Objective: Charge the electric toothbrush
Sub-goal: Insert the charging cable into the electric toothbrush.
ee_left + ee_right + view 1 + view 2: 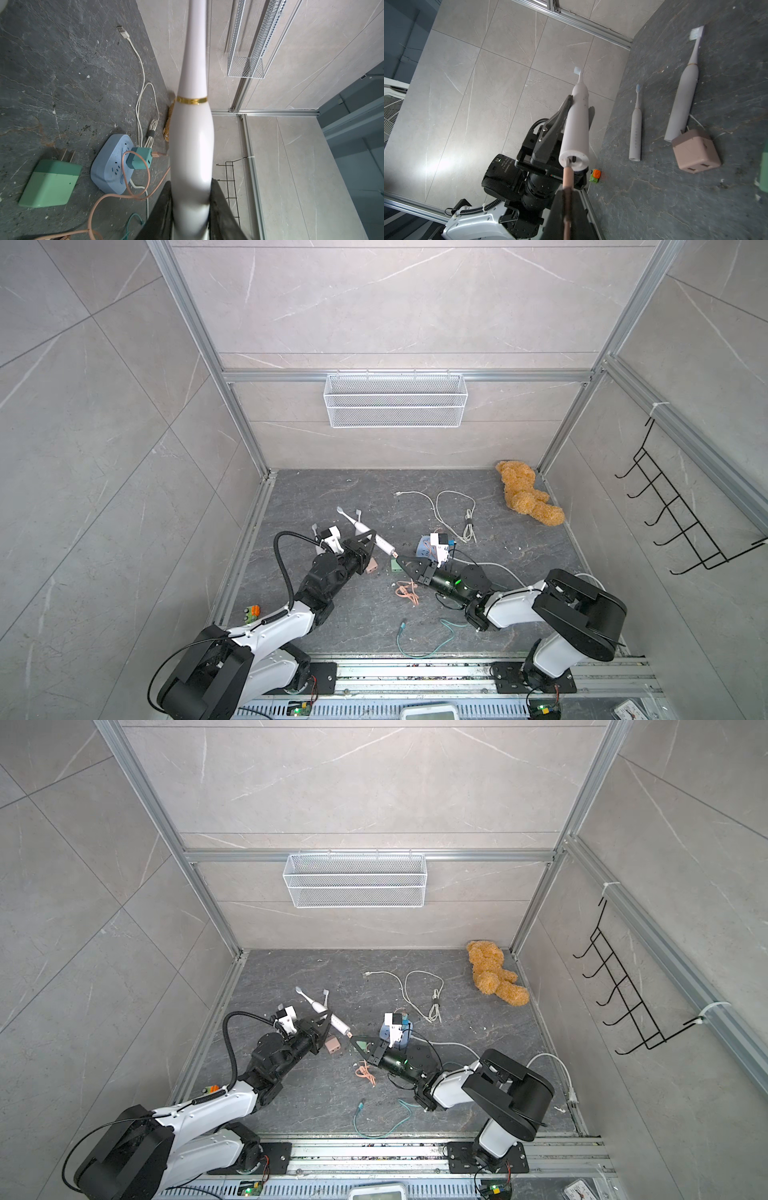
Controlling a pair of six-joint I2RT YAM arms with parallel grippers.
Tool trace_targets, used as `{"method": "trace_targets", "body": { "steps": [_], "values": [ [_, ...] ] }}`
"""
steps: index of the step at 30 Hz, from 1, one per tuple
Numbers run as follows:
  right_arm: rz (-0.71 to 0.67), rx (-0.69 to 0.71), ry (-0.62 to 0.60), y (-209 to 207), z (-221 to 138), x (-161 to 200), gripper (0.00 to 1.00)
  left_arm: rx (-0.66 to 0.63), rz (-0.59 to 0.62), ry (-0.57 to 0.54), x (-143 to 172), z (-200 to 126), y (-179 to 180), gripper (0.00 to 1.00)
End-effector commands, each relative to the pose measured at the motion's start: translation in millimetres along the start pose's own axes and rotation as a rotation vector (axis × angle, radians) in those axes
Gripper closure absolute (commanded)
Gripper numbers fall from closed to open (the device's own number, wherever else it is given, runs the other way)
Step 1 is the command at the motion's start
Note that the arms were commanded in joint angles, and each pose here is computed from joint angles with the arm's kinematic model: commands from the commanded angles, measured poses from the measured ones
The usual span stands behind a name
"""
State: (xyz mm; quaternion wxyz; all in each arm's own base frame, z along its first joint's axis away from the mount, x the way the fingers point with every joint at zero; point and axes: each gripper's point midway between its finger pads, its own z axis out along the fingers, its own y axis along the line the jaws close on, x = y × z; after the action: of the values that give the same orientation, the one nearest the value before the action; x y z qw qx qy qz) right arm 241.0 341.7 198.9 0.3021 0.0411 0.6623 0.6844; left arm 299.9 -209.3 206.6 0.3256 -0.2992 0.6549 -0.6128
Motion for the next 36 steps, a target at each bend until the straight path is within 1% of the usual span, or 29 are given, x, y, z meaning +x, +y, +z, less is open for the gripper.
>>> {"method": "trace_targets", "body": {
  "steps": [1, 3, 9, 14, 18, 22, 36],
  "values": [
    [-0.012, -0.048, -0.025, 10.5, 5.4, -8.9, 1.0, 0.11, 0.018, -0.009, -0.9, -1.7, -29.8, 1.0],
    [0.009, -0.044, -0.024, 6.5, 7.8, -9.1, 1.0, 0.116, 0.013, -0.007, -0.2, -2.1, -30.7, 1.0],
    [0.009, -0.039, -0.025, 4.2, 8.9, -10.5, 1.0, 0.137, 0.023, 0.0, 1.3, -4.6, -36.8, 1.0],
    [0.04, -0.048, -0.028, 6.0, 11.6, -15.3, 1.0, 0.164, 0.03, 0.012, 5.0, -6.5, -38.2, 1.0],
    [0.093, -0.051, -0.012, 4.5, 13.0, -15.5, 1.0, 0.184, 0.049, 0.03, 8.4, -7.2, -42.4, 1.0],
    [0.094, -0.071, -0.009, 13.7, 9.9, -19.2, 1.0, 0.201, 0.073, 0.051, 12.7, -7.5, -46.9, 1.0],
    [0.129, -0.106, 0.048, 26.8, 6.4, -31.9, 1.0, 0.263, 0.121, 0.118, 27.1, -6.7, -55.3, 1.0]
  ]
}}
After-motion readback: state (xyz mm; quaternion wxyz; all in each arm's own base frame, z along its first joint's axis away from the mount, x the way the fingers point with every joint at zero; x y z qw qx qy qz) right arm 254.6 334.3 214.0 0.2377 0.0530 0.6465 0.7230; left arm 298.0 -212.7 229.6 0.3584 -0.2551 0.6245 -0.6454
